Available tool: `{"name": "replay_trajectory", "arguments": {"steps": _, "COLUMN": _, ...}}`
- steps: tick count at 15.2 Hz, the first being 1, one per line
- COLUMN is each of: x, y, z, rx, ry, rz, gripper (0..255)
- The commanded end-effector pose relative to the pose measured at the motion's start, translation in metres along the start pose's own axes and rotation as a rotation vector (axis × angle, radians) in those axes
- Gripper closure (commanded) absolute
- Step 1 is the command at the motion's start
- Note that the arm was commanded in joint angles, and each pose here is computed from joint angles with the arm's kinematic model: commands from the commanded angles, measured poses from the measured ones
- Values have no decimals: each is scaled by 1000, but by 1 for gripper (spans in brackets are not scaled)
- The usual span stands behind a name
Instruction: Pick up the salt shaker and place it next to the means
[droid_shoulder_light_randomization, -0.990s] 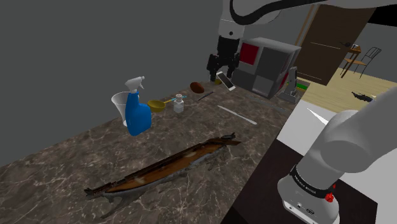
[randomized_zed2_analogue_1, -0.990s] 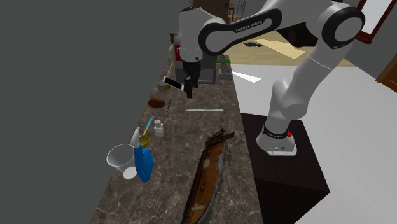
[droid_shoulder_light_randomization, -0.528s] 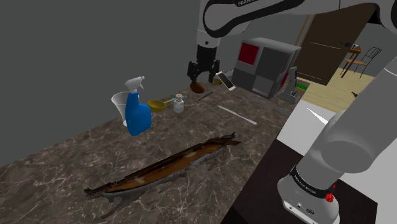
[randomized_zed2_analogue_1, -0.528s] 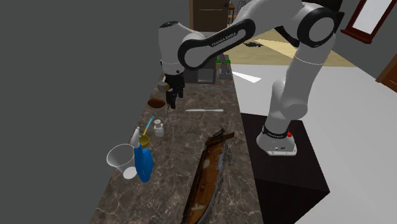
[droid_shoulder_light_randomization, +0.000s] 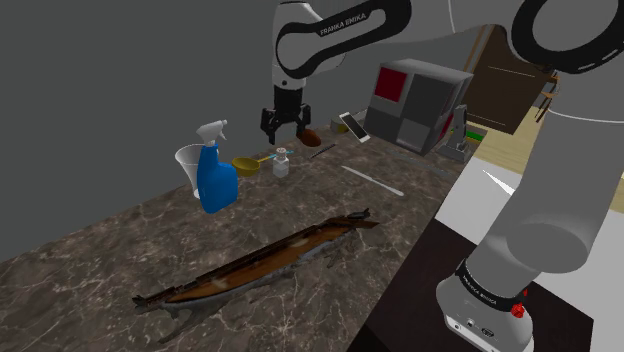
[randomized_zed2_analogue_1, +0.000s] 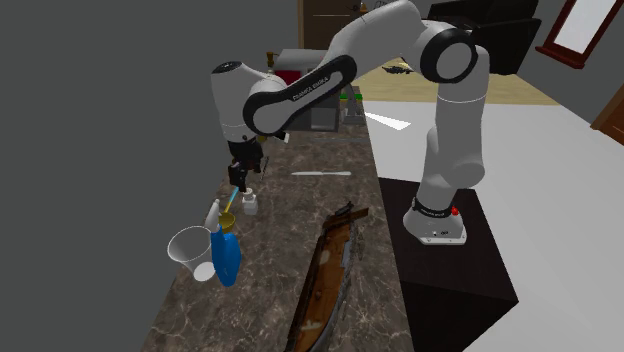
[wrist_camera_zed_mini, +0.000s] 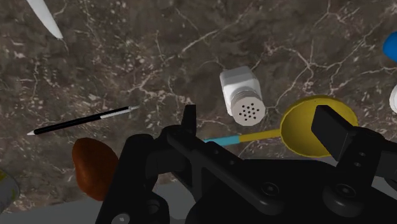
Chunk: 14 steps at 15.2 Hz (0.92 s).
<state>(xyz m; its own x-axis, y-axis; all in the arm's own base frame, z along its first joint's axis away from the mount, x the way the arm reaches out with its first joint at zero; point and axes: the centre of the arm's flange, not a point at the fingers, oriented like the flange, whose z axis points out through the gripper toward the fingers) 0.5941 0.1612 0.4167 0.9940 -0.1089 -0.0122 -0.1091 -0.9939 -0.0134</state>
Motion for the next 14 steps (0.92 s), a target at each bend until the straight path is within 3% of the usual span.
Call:
{"name": "replay_trajectory", "arguments": {"steps": 1, "x": 10, "y": -4, "z": 12, "rx": -1, "ry": 0, "rz": 2, "gripper": 0}}
{"name": "replay_trajectory", "arguments": {"steps": 8, "x": 10, "y": -4, "z": 47, "rx": -1, "ry": 0, "rz": 2, "gripper": 0}}
{"name": "replay_trajectory", "arguments": {"steps": 14, "x": 10, "y": -4, "z": 47, "rx": -1, "ry": 0, "rz": 2, "gripper": 0}}
